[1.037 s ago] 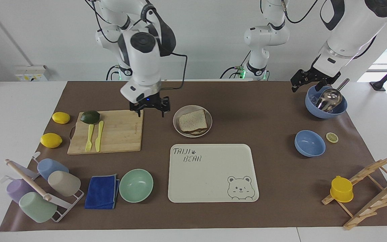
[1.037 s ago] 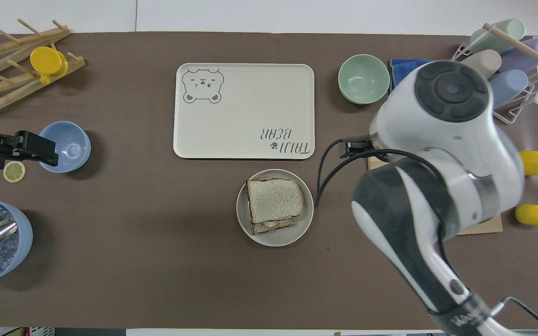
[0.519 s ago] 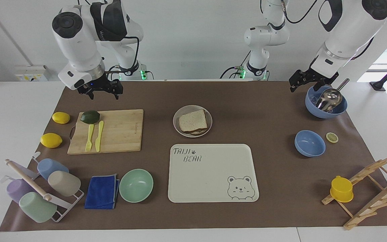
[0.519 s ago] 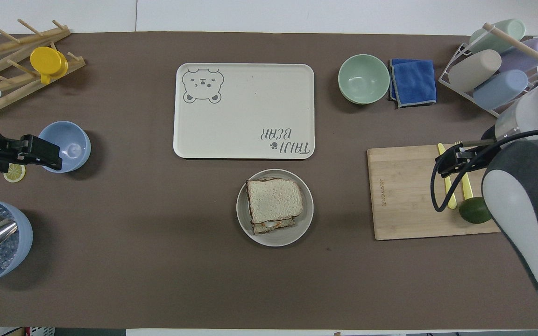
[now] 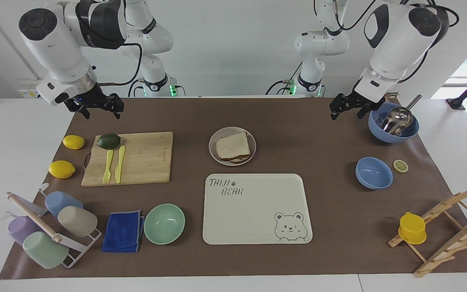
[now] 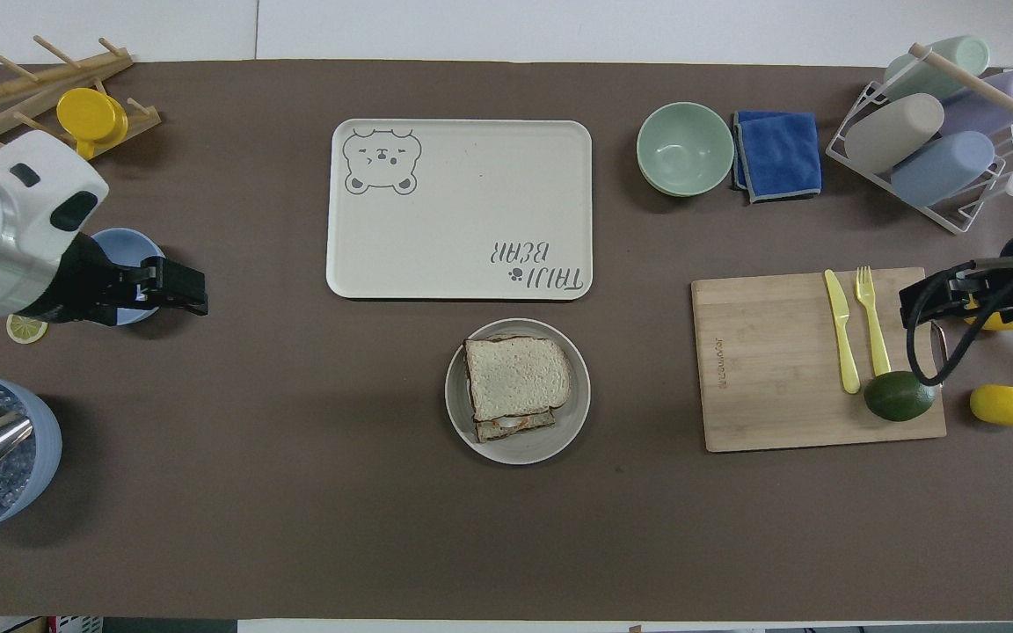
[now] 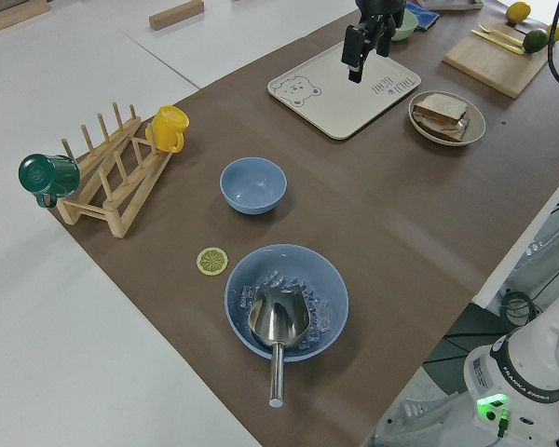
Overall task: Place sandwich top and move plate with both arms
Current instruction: 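Withdraw the right gripper while the left gripper reaches toward the plate, then grasp the rim of the grey plate with the left gripper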
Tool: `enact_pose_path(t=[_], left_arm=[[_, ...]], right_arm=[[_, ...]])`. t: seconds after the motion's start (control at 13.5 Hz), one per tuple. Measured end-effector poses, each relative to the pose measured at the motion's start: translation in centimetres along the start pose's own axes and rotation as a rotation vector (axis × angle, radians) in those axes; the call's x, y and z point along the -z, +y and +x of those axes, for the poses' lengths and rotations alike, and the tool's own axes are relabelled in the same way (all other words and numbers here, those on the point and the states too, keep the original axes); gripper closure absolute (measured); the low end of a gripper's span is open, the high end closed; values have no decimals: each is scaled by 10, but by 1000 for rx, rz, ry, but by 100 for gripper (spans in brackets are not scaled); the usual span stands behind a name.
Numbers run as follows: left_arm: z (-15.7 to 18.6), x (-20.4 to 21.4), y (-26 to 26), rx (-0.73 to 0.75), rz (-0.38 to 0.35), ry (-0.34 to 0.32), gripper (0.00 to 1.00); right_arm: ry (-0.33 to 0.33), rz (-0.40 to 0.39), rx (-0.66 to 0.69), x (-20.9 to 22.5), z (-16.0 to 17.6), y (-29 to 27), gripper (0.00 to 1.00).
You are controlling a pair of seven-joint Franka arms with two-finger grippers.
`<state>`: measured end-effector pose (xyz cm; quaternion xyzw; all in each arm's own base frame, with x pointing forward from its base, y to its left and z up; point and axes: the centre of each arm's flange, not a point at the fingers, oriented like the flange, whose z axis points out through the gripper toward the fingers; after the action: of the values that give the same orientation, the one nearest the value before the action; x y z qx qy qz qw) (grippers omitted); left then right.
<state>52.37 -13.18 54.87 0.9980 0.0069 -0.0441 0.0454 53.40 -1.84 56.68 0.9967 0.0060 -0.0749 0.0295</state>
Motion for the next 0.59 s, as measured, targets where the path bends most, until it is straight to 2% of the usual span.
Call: enact_pose_path(t=[0.22, 0.59], left_arm=[[-11, -61, 42, -19, -63, -19, 0], [-61, -182, 121, -62, -62, -34, 0]], right_arm=[[6, 2, -15, 5, -4, 1, 0], [21, 48, -48, 11, -8, 3, 0]])
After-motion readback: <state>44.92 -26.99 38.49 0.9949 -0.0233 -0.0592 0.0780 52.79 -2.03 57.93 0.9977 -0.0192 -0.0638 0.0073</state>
